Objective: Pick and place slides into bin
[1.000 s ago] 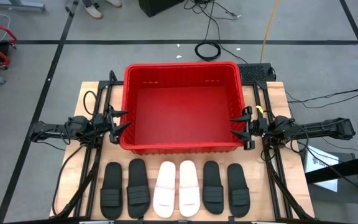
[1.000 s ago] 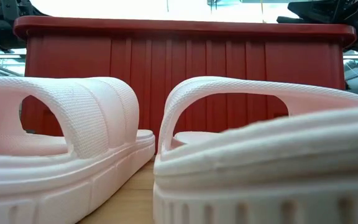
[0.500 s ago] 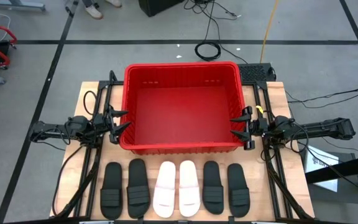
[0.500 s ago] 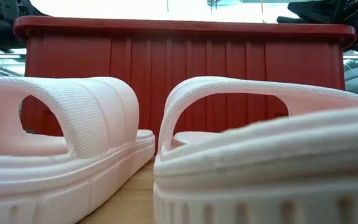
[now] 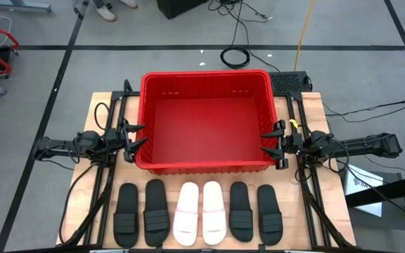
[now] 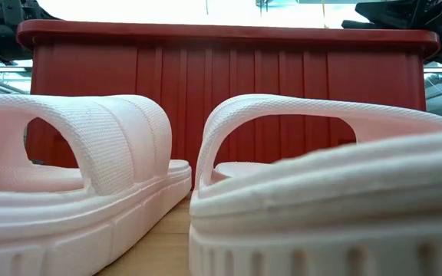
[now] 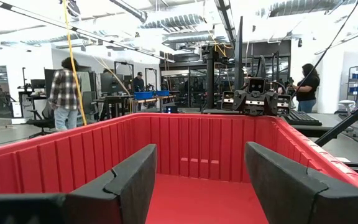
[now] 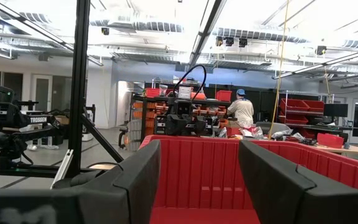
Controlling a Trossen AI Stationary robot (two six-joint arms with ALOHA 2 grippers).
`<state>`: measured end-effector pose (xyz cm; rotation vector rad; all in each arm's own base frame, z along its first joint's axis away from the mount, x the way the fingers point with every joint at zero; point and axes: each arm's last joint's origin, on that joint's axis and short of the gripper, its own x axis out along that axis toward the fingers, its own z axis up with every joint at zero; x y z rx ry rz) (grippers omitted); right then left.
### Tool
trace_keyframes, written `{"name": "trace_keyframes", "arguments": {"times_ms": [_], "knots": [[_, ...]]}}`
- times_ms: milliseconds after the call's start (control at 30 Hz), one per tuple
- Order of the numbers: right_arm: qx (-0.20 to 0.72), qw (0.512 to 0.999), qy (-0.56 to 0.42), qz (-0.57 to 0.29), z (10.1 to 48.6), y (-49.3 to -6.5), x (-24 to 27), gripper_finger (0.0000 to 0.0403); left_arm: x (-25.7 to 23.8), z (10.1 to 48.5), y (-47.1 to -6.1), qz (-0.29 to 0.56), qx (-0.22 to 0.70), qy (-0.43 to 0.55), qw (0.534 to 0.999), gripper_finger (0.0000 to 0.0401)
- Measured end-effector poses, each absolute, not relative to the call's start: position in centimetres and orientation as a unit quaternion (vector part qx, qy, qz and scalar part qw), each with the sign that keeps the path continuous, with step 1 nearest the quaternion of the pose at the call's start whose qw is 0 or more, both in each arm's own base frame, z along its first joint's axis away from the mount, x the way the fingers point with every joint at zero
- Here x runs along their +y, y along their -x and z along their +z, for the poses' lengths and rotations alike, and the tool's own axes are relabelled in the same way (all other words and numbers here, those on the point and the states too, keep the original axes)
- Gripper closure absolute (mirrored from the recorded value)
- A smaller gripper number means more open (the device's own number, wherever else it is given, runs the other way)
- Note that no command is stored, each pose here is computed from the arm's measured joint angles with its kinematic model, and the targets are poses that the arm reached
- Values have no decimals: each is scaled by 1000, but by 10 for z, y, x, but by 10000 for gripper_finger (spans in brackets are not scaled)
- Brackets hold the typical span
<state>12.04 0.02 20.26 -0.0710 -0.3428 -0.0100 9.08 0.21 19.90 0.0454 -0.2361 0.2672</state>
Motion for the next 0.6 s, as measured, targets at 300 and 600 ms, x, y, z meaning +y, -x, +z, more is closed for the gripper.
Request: {"name": "trace_keyframes", "arguments": {"times_ms": [300,600], "knots": [[-171,985,39,-6,203,-120,0,195,2,200,-91,132,-125,-13,983,151],[-170,984,-56,11,203,-120,0,195,2,201,-90,135,-128,-26,982,151]]}}
